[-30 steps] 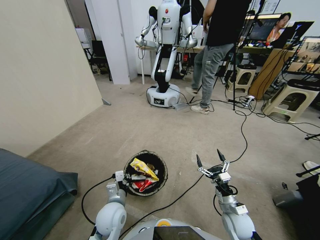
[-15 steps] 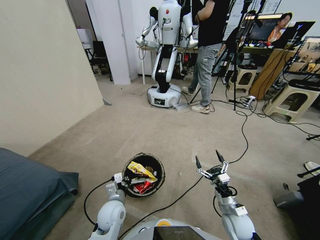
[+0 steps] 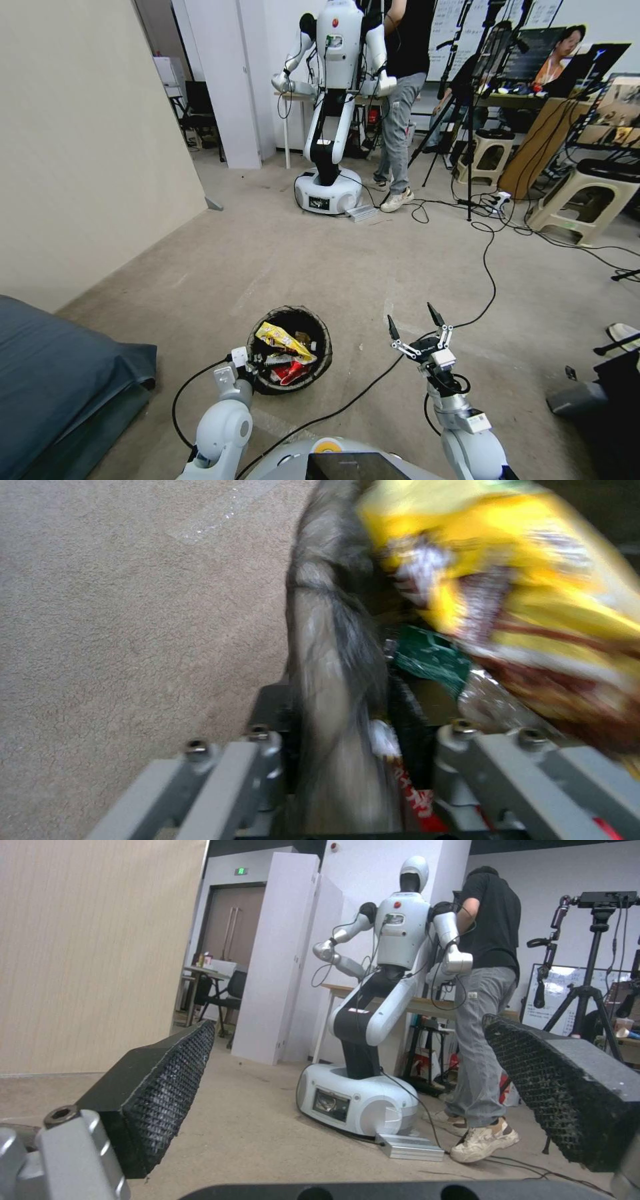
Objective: Pick up the trash bin, then pick up the garbage from the floor and place it into the trash bin.
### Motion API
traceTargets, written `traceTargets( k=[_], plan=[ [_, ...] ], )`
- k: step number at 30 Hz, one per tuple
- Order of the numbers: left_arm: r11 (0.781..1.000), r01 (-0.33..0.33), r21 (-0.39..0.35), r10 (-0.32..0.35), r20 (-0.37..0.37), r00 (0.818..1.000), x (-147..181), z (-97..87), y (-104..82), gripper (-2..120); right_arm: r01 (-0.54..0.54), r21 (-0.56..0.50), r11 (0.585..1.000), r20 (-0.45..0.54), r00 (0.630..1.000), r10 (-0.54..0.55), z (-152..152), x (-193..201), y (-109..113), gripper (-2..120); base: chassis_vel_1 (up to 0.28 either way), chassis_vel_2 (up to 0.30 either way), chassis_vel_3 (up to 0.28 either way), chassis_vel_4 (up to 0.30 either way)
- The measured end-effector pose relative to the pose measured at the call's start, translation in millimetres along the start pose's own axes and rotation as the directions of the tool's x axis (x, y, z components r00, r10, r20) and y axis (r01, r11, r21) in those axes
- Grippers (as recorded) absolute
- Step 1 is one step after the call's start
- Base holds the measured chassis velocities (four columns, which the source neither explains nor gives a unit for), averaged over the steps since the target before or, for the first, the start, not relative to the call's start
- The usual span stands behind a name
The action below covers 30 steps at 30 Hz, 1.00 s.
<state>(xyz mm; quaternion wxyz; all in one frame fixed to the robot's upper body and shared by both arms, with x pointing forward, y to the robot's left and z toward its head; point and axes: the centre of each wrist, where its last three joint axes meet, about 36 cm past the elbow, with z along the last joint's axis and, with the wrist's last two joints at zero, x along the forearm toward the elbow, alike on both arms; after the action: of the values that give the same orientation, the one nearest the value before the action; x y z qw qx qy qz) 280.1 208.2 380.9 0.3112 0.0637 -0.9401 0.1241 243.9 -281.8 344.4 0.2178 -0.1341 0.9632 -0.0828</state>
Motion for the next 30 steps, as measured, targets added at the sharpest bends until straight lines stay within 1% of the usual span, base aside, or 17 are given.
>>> traceTargets(
  k=[1, 2, 6, 7, 10, 11, 12, 13, 14, 15, 17, 24, 26, 28, 30],
  plan=[
    [1.0, -0.001, 0.001, 0.001, 0.006, 1.0, 0.1, -1.3, 0.0, 42, 0.006, 0.0, 1.0, -0.001, 1.0, -0.006, 0.7, 0.9, 0.2, 100, 0.0, 0.0, 0.0, 0.0],
    [1.0, -0.001, 0.001, 0.001, 0.006, 1.0, 0.1, -1.3, 0.0, 42, 0.006, 0.0, 1.0, -0.001, 1.0, -0.006, 0.7, 0.9, 0.2, 100, 0.0, 0.0, 0.0, 0.0],
    [1.0, -0.006, 0.004, 0.006, 0.013, 1.0, 0.0, -2.7, -0.9, 59, 0.015, -0.003, 1.0, -0.003, 1.0, -0.015, 2.5, 2.4, 1.6, 100, 0.0, 0.0, 0.0, 0.0],
    [1.0, -0.006, 0.004, 0.006, 0.013, 1.0, 0.0, -2.7, -0.9, 59, 0.015, -0.003, 1.0, -0.003, 1.0, -0.015, 2.5, 2.4, 1.6, 100, 0.0, 0.0, 0.0, 0.0],
    [1.0, -0.013, 0.008, 0.013, 0.024, 1.0, 0.4, -4.3, -2.2, 75, 0.024, -0.007, 1.0, -0.006, 1.0, -0.024, 4.0, 3.5, 3.6, 100, 0.0, 0.0, 0.0, 0.0],
    [1.0, -0.013, 0.008, 0.013, 0.024, 1.0, 0.4, -4.3, -2.2, 75, 0.024, -0.007, 1.0, -0.006, 1.0, -0.024, 4.0, 3.5, 3.6, 100, 0.0, 0.0, 0.0, 0.0],
    [1.0, -0.016, 0.009, 0.015, 0.028, 0.999, 0.7, -5.1, -2.6, 79, 0.026, -0.007, 1.0, -0.006, 1.0, -0.026, 4.1, 3.5, 3.7, 100, 0.0, 0.0, 0.0, 0.0],
    [1.0, -0.02, 0.01, 0.02, 0.037, 0.999, 0.8, -6.7, -3.0, 85, 0.028, -0.007, 1.0, -0.005, 1.0, -0.028, 4.3, 3.1, 3.7, 100, 0.0, 0.0, 0.0, 0.0],
    [1.0, -0.02, 0.01, 0.02, 0.037, 0.999, 0.8, -6.7, -3.0, 85, 0.028, -0.007, 1.0, -0.005, 1.0, -0.028, 4.3, 3.1, 3.7, 100, 0.0, 0.0, 0.0, 0.0],
    [1.0, -0.022, 0.01, 0.022, 0.042, 0.999, 0.9, -7.8, -3.2, 90, 0.031, -0.007, 1.0, -0.004, 1.0, -0.031, 4.4, 2.9, 3.8, 100, 0.0, 0.0, 0.0, 0.0],
    [1.0, -0.026, 0.01, 0.025, 0.053, 0.998, 1.8, -10.4, -3.6, 95, 0.036, -0.008, 0.999, -0.005, 0.999, -0.036, 4.8, 3.3, 4.2, 100, 0.0, 0.0, 0.0, 0.0],
    [0.999, -0.033, 0.009, 0.032, 0.068, 0.997, 5.3, -12.8, -5.5, 97, 0.044, -0.015, 0.999, -0.008, 0.999, -0.044, 6.2, 4.7, 6.5, 100, 0.0, 0.0, 0.0, 0.0],
    [0.999, -0.039, 0.001, 0.039, 0.095, 0.995, 8.4, -13.5, -7.2, 98, 0.046, -0.015, 0.999, -0.008, 0.999, -0.046, 6.1, 4.7, 6.8, 100, 0.0, 0.0, 0.0, 0.0],
    [0.999, -0.04, -0.002, 0.04, 0.106, 0.994, 9.1, -13.8, -7.6, 98, 0.046, -0.015, 0.999, -0.007, 0.999, -0.046, 6.0, 4.4, 6.7, 100, 0.0, 0.0, 0.0, 0.0],
    [0.999, -0.039, -0.011, 0.04, 0.145, 0.989, 11.0, -14.6, -8.8, 98, 0.034, -0.012, 0.999, -0.004, 0.999, -0.034, 5.7, 3.1, 7.3, 100, 0.0, 0.0, 0.0, 0.0]
  ],
)
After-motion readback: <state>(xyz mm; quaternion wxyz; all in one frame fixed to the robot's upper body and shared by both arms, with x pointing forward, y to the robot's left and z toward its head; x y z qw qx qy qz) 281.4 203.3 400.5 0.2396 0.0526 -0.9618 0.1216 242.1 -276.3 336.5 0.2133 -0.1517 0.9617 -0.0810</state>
